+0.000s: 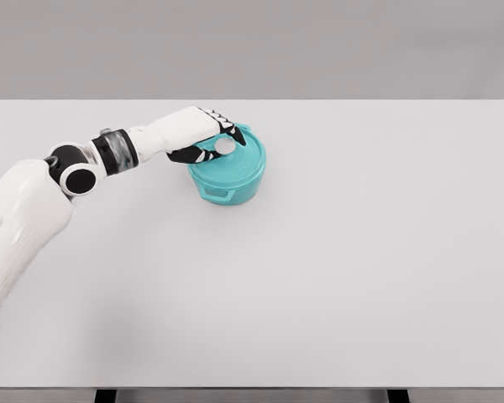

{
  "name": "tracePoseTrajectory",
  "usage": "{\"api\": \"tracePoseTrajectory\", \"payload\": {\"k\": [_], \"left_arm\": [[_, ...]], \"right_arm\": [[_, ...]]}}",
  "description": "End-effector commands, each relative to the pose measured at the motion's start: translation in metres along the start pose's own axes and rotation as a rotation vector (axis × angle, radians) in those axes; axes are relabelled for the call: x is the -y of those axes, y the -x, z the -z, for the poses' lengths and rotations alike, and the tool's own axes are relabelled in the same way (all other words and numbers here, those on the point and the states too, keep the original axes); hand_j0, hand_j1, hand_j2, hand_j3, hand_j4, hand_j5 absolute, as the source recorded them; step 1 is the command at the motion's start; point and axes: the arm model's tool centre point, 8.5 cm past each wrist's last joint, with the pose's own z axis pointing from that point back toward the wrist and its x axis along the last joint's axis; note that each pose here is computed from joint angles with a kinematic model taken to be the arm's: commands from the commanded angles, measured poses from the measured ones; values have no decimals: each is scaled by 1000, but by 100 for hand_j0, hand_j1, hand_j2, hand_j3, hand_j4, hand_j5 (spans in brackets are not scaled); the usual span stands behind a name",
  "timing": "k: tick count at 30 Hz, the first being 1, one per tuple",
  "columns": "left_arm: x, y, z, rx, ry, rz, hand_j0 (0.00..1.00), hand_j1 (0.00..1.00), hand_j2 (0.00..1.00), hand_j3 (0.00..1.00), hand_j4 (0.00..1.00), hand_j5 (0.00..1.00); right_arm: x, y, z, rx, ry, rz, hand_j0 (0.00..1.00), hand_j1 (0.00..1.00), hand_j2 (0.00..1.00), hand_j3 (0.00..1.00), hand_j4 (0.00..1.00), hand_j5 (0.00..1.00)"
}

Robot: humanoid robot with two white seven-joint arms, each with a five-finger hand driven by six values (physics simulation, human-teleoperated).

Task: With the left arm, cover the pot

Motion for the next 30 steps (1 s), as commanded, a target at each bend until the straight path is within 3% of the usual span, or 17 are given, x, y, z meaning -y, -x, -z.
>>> {"api": "tracePoseTrajectory", "payload": {"k": [1,30], "left_arm": [[-1,1,-1,-2,-8,-5,66,66,66,66,66,66],[-8,4,-9,-10,-20,3,69,69,69,69,69,69]], "right_arm": [[0,0,0,0,0,0,100,100,100,100,100,100],[0,0,0,-1,0,0,100,100,100,100,100,100]]}}
